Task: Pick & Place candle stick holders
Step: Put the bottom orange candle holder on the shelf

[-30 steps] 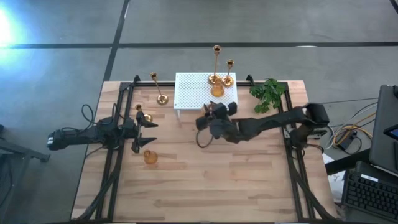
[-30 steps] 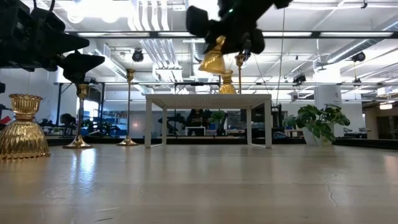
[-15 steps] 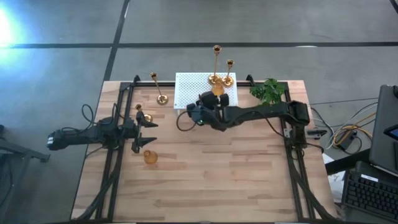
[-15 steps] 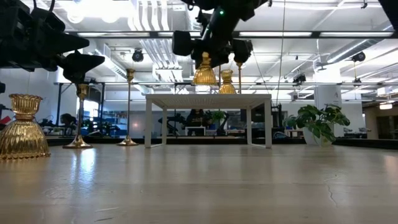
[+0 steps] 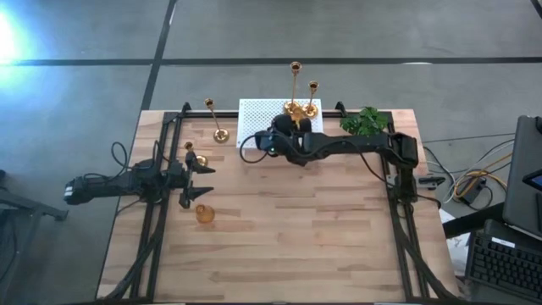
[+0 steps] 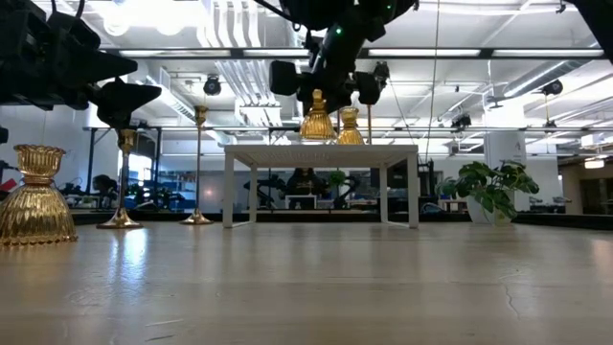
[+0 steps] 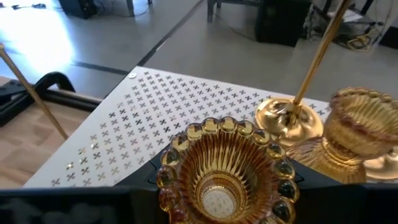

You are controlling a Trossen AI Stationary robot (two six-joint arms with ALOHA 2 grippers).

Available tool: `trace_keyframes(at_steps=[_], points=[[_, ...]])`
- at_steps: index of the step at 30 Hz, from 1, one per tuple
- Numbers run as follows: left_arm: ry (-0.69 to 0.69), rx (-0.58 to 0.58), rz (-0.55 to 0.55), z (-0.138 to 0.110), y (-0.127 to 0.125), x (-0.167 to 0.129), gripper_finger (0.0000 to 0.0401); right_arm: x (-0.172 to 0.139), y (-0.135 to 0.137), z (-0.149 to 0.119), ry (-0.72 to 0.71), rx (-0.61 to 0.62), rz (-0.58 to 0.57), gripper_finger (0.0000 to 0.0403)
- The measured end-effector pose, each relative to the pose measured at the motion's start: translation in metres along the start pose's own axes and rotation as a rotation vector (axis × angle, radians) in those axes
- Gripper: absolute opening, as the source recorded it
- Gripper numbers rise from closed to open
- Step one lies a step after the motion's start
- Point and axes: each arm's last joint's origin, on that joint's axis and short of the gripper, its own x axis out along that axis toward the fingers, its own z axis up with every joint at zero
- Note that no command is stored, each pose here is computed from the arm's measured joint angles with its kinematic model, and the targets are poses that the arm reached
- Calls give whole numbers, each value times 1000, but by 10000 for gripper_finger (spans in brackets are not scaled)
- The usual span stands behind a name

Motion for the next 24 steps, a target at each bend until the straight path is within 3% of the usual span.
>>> trace_keyframes(at_steps=[24], points=[[0,0,0,0,0,0,300,7,-6,0,49,-45,5,132]])
